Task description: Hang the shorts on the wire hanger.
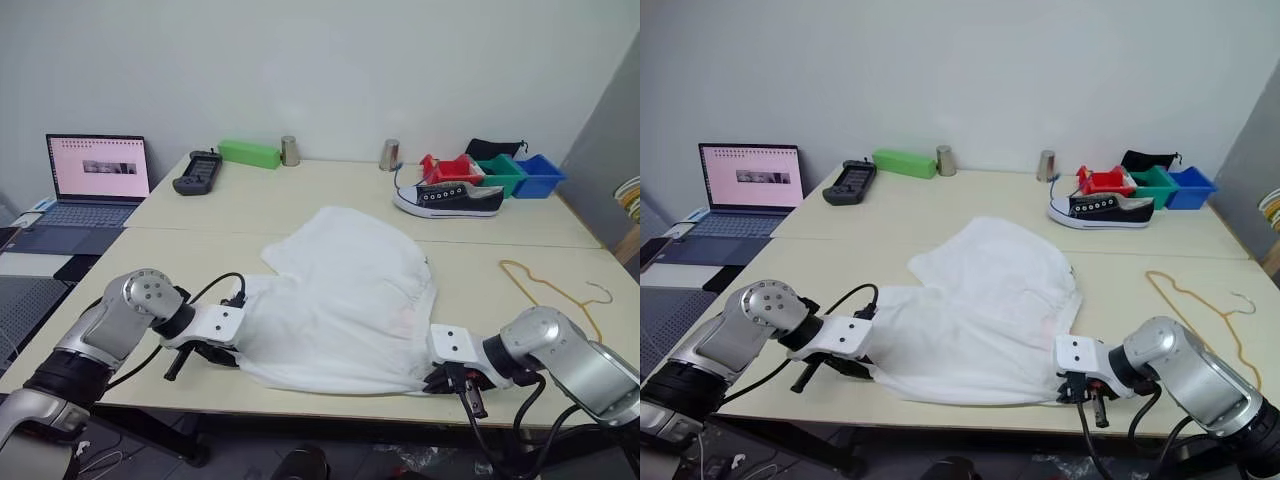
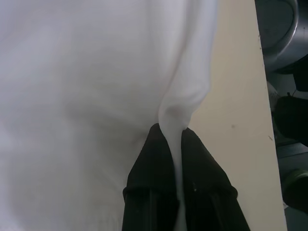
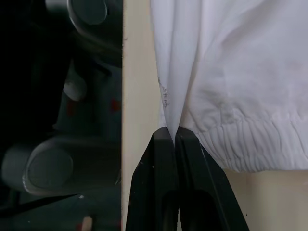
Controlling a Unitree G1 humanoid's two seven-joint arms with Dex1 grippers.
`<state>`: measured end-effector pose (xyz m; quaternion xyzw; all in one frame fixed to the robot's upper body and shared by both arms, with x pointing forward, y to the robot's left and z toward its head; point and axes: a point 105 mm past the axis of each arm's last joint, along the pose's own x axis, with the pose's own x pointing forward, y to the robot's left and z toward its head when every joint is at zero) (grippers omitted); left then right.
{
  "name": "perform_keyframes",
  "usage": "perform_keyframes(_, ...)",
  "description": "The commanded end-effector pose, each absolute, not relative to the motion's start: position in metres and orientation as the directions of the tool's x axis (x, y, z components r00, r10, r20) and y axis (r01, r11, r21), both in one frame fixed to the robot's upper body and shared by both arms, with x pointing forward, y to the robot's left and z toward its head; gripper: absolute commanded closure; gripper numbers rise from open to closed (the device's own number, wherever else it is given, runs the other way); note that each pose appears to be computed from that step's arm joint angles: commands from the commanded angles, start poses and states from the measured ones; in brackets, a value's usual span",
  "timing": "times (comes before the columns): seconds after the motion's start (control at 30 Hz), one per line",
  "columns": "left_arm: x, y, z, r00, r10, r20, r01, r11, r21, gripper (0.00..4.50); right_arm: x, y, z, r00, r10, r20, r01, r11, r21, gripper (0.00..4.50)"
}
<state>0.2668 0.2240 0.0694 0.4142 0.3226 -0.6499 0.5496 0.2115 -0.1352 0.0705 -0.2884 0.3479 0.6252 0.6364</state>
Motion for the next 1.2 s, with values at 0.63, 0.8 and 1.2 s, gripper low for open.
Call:
perform_keyframes(0.63,0.258,0.195,0.123,-0.125,-0.557,-0.821,0.963,-0.267,0.034,1.43,0.197,-0.135,0.131,-0.034,0.72,-0.693,-0.978,0.12,0.173,1.12)
perform_keyframes(0.8,0.259,0.145,0.167,-0.172,-0.742,-0.648,0.958,-0.278,0.064,0.37,0.235,-0.164,0.14,0.298,0.691,-0.659,-0.884,0.46,0.083,0.22)
perform_keyframes(1.2,0.305,-0.016,0.173,0.036,-0.974,-0.224,0.958,-0.03,0.284,0.37,0.288,-0.339,0.108,0.798,-0.028,-0.602,-0.075,0.986,-0.146,0.22)
